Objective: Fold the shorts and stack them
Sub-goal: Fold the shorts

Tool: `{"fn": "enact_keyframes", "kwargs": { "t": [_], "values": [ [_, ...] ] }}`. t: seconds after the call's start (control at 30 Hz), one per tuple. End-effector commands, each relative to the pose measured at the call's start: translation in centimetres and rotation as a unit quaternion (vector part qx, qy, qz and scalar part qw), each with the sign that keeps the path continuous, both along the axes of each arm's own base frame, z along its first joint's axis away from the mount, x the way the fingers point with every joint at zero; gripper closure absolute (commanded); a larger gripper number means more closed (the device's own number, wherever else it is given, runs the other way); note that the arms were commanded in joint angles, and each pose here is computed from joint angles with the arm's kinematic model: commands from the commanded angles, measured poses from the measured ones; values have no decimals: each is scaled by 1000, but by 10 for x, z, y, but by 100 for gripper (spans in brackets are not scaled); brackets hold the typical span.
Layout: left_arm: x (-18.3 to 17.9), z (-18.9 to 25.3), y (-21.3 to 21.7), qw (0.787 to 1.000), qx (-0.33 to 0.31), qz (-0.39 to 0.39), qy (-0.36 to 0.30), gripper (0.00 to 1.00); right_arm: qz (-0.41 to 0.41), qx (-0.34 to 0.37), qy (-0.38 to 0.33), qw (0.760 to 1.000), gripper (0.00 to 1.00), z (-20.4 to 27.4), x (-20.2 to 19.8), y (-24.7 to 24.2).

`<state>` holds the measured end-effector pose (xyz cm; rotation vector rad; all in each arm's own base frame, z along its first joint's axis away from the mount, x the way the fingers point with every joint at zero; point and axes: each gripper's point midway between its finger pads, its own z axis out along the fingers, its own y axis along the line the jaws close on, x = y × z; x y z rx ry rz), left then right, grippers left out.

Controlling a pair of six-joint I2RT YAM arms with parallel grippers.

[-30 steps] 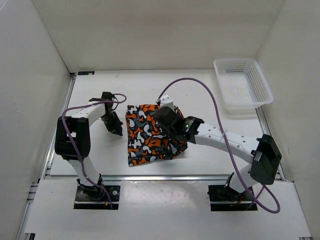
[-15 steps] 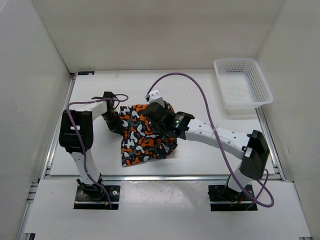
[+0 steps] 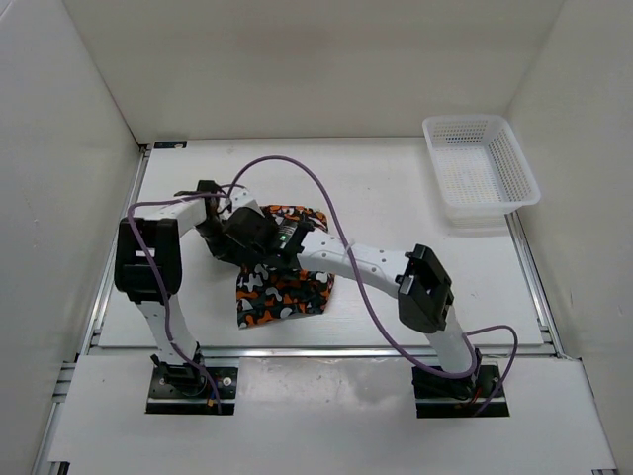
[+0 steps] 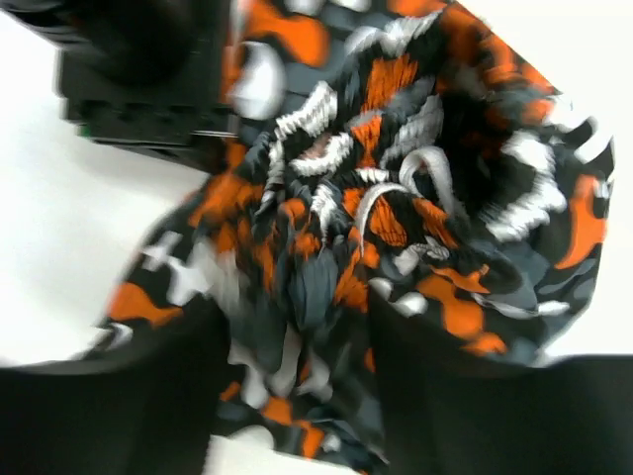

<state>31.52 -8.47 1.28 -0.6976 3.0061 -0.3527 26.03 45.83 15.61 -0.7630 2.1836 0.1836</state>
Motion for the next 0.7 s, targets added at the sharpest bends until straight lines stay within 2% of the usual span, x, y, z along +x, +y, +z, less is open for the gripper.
{"fn": "enact_keyframes", "kwargs": {
  "t": [0.0,0.03,0.1,0.13,0.17,0.2,0.23,0.3,0.33,0.37,0.4,0.47,0.5,0.6,0.67],
  "values": [
    [7,23,30,999,11,26,-36,84,87,53,19,995,29,34,-21,39],
    [13,35,45,997,17,47,-52,79,101,74,16,992,19,41,-23,46],
    [15,48,58,996,20,53,-66,67,122,115,15,986,10,64,-34,45],
    [14,57,67,995,22,58,-72,63,122,109,28,986,7,49,-40,35],
    [20,68,67,995,23,54,-86,58,124,150,17,981,7,77,-39,30],
    [22,75,72,994,25,53,-94,50,113,161,15,980,7,81,-34,19],
    [23,82,72,993,26,53,-100,48,103,192,8,976,7,104,-36,5],
    [27,103,75,990,34,45,-126,48,70,185,25,980,20,80,-29,-24],
    [26,114,67,989,33,34,-138,52,36,208,24,977,31,90,-19,-44],
    [28,122,61,988,30,13,-154,56,15,188,38,981,52,65,-17,-61],
    [27,123,51,988,25,-4,-155,60,-5,181,49,982,64,55,-15,-75],
    [25,131,25,984,16,-53,-171,68,-48,189,73,978,79,44,-3,-101],
    [21,131,14,984,10,-67,-166,68,-71,183,87,977,82,32,3,-118],
    [19,125,-16,980,3,-115,-163,68,-92,200,125,968,82,24,8,-131],
    [19,122,-35,977,-9,-140,-162,72,-89,200,144,965,82,16,10,-131]
  ]
}}
